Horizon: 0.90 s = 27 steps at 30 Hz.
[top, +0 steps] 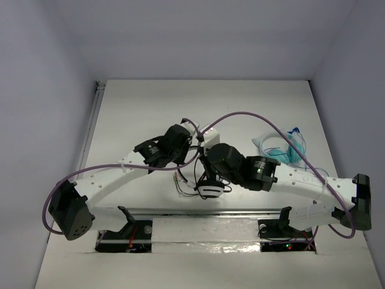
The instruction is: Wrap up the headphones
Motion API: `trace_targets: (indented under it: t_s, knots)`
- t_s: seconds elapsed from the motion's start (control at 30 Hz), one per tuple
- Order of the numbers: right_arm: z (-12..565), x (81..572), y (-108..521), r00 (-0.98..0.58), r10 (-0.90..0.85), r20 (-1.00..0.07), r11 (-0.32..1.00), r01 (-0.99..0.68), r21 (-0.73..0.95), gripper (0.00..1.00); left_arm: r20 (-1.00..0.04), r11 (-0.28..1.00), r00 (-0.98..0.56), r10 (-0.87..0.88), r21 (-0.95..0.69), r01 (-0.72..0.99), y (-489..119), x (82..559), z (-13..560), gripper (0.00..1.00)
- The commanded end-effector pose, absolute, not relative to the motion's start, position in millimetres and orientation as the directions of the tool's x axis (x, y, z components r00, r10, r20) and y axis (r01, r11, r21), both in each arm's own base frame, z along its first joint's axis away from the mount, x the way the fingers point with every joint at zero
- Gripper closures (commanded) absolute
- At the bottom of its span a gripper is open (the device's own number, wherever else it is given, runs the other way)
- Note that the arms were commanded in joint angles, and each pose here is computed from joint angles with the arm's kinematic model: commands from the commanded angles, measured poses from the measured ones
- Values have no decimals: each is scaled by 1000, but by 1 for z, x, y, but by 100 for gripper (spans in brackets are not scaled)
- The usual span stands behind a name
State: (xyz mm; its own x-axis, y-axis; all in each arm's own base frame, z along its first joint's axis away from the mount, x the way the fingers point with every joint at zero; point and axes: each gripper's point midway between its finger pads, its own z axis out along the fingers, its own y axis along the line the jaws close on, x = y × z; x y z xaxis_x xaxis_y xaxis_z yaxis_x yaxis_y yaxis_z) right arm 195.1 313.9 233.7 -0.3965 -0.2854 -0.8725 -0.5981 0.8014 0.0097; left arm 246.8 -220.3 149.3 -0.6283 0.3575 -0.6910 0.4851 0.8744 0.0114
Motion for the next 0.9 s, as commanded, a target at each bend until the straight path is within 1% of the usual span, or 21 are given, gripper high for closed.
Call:
trace_targets:
  t_s: [0.0,0.07,0.13,0.23,0.33,0.47,0.57,0.7,0.8,0.87]
  knots:
    - [271,202,322,-351,-210,-912,784,-618,57,100,-765,856,-592,255,-107,506,-250,254,182,100]
    - [266,201,323,-361,-212,-908,783,-618,63,100,-765,862,-600,235,-121,493,-251,254,182,100]
    - [264,202,321,-365,-206,-908,792,-607,64,100,-762,839,-610,218,-173,516,-260,249,183,100]
    - [256,215,303,-369,-195,-909,841,-539,39,100,-757,785,-617,215,-242,570,-272,235,185,100]
    - [250,231,277,-379,-169,-910,890,-455,24,100,-760,791,-613,218,-230,567,-264,231,185,100]
    - [262,248,250,-368,-41,-929,929,-356,100,100,-732,805,-633,251,-205,557,-252,224,173,100]
    - [272,254,251,-357,32,-934,917,-360,169,100,-716,775,-647,262,-244,584,-261,214,168,100]
    - [266,249,271,-380,32,-924,879,-429,207,100,-731,721,-639,240,-307,622,-277,210,177,100]
    - [257,257,255,-381,58,-923,909,-362,206,100,-741,715,-628,239,-304,630,-275,208,181,100]
    - [257,264,245,-377,105,-920,916,-323,236,100,-749,704,-621,232,-311,638,-275,205,186,100]
